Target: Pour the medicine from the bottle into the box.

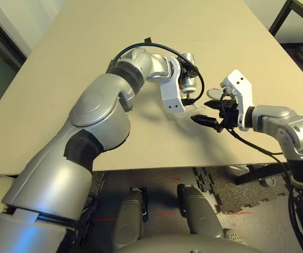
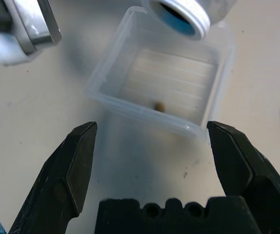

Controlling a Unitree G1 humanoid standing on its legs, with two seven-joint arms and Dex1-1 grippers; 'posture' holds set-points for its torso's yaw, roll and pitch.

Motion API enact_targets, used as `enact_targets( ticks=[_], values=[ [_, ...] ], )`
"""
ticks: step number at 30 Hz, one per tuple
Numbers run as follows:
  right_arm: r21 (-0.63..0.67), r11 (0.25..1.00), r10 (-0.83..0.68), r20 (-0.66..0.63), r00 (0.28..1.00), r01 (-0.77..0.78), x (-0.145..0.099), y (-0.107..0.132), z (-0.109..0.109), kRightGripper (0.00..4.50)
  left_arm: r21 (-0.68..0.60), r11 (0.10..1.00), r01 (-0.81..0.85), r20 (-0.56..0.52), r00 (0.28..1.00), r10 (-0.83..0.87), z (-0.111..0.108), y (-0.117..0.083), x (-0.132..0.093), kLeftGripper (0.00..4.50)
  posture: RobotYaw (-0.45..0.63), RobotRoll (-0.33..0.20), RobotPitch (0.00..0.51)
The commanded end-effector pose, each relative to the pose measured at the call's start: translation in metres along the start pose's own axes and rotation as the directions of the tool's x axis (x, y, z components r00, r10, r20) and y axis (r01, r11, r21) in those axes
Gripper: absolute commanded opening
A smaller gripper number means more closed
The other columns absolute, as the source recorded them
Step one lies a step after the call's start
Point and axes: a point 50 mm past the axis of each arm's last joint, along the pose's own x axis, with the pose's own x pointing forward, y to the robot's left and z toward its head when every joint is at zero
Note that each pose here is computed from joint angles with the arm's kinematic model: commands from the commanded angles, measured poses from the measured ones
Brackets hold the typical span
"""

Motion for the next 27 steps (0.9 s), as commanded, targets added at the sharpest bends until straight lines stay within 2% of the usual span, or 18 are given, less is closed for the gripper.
enact_targets(
  ticks=[1,5,8,9,11,13,15,16,18,19,20,22,27],
  values=[
    [-0.003,1.000,0.007,0.001,1.000,-0.007,-0.002,0.000,0.001,4.50,-0.084,0.996,-0.026,0.018,0.999,0.027,0.001,-0.002,-0.002,2.81,-0.18,0.000,0.134],
    [-0.008,1.000,0.017,-0.001,1.000,-0.017,-0.001,0.001,0.003,4.50,-0.355,0.930,-0.093,-0.026,0.996,0.089,-0.009,-0.002,-0.009,2.81,-0.17,0.000,0.136],
    [-0.009,1.000,0.017,0.001,1.000,-0.017,-0.001,0.000,0.004,4.50,-0.610,0.770,-0.187,-0.096,0.982,0.163,-0.022,-0.003,-0.018,2.81,-0.15,0.000,0.138],
    [-0.010,1.000,0.016,0.003,1.000,-0.016,-0.001,-0.001,0.005,4.50,-0.684,0.697,-0.217,-0.117,0.975,0.189,-0.027,-0.004,-0.021,2.81,-0.15,0.000,0.139],
    [-0.007,1.000,0.007,0.012,1.000,-0.007,-0.002,-0.002,0.006,4.50,-0.845,0.434,-0.312,-0.220,0.943,0.250,-0.040,-0.010,-0.030,2.81,-0.15,0.000,0.139],
    [-0.002,1.000,-0.008,0.025,1.000,0.008,-0.003,-0.004,0.007,4.50,-0.917,0.180,-0.356,-0.299,0.911,0.283,-0.049,-0.020,-0.036,2.81,-0.14,0.000,0.140],
    [0.026,0.999,-0.049,0.060,0.997,0.048,-0.002,-0.009,0.008,4.50,-0.915,-0.110,-0.387,-0.402,0.870,0.285,-0.055,-0.038,-0.043,2.81,-0.14,0.000,0.144],
    [0.051,0.995,-0.087,0.095,0.992,0.082,-0.001,-0.014,0.009,4.50,-0.865,-0.301,-0.402,-0.481,0.834,0.269,-0.058,-0.054,-0.047,2.81,-0.13,0.000,0.145],
    [0.090,0.983,-0.170,0.160,0.972,0.157,0.002,-0.023,0.012,4.50,-0.704,-0.574,-0.418,-0.614,0.764,0.197,-0.056,-0.088,-0.056,2.81,-0.12,0.000,0.146],
    [0.117,0.973,-0.218,0.188,0.958,0.198,0.003,-0.028,0.013,4.50,-0.612,-0.664,-0.429,-0.667,0.731,0.143,-0.051,-0.107,-0.060,2.81,-0.11,0.000,0.145],
    [0.136,0.965,-0.249,0.206,0.946,0.224,0.003,-0.032,0.014,4.50,-0.546,-0.713,-0.440,-0.699,0.708,0.098,-0.045,-0.122,-0.062,2.81,-0.11,0.000,0.144],
    [0.141,0.958,-0.277,0.234,0.932,0.250,0.003,-0.035,0.015,4.50,-0.472,-0.753,-0.458,-0.725,0.687,0.036,-0.030,-0.146,-0.065,2.81,-0.10,0.000,0.145],
    [0.188,0.924,-0.376,0.279,0.884,0.333,0.002,-0.047,0.017,4.50,-0.388,-0.776,-0.497,-0.743,0.667,-0.055,-0.004,-0.177,-0.070,2.81,-0.08,0.000,0.147]
  ],
)
